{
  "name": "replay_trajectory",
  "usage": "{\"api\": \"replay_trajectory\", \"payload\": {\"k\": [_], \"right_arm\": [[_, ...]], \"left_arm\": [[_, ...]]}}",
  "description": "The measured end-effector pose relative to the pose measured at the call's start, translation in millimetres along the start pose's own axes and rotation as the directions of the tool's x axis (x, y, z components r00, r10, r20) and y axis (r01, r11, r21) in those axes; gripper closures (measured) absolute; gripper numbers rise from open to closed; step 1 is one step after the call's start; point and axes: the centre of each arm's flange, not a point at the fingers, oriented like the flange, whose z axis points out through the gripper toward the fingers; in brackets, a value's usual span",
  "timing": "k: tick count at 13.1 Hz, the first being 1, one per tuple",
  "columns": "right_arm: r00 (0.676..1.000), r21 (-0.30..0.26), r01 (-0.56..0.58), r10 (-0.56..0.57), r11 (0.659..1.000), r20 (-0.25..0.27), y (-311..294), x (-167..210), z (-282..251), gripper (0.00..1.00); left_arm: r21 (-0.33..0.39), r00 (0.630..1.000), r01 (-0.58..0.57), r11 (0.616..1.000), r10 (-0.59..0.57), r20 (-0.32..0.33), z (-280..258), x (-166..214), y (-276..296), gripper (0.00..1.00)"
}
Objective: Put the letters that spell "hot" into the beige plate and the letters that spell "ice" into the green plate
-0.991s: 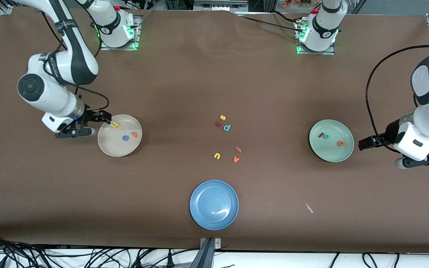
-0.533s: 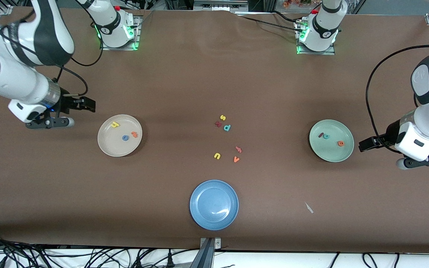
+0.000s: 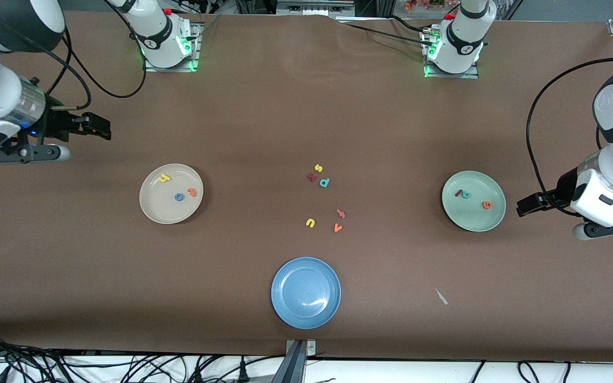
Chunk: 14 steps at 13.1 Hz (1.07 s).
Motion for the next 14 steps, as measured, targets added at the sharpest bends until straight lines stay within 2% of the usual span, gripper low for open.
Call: {"api": "replay_trajectory", "payload": {"k": [5, 14], "right_arm": [[0.999, 0.001, -0.001, 0.001, 1.000, -0.046, 0.7, -15.6, -29.4, 0.00], [0.999, 0.002, -0.006, 0.006, 1.000, -0.044, 2.8, -14.6, -28.2, 0.00]], "left_arm": [[0.000, 1.000, -0.002, 1.000, 0.002, 0.000, 0.0, 0.0, 0.0, 0.00], [0.000, 1.000, -0.004, 1.000, 0.004, 0.000, 0.0, -0.1, 0.6, 0.00]]}}
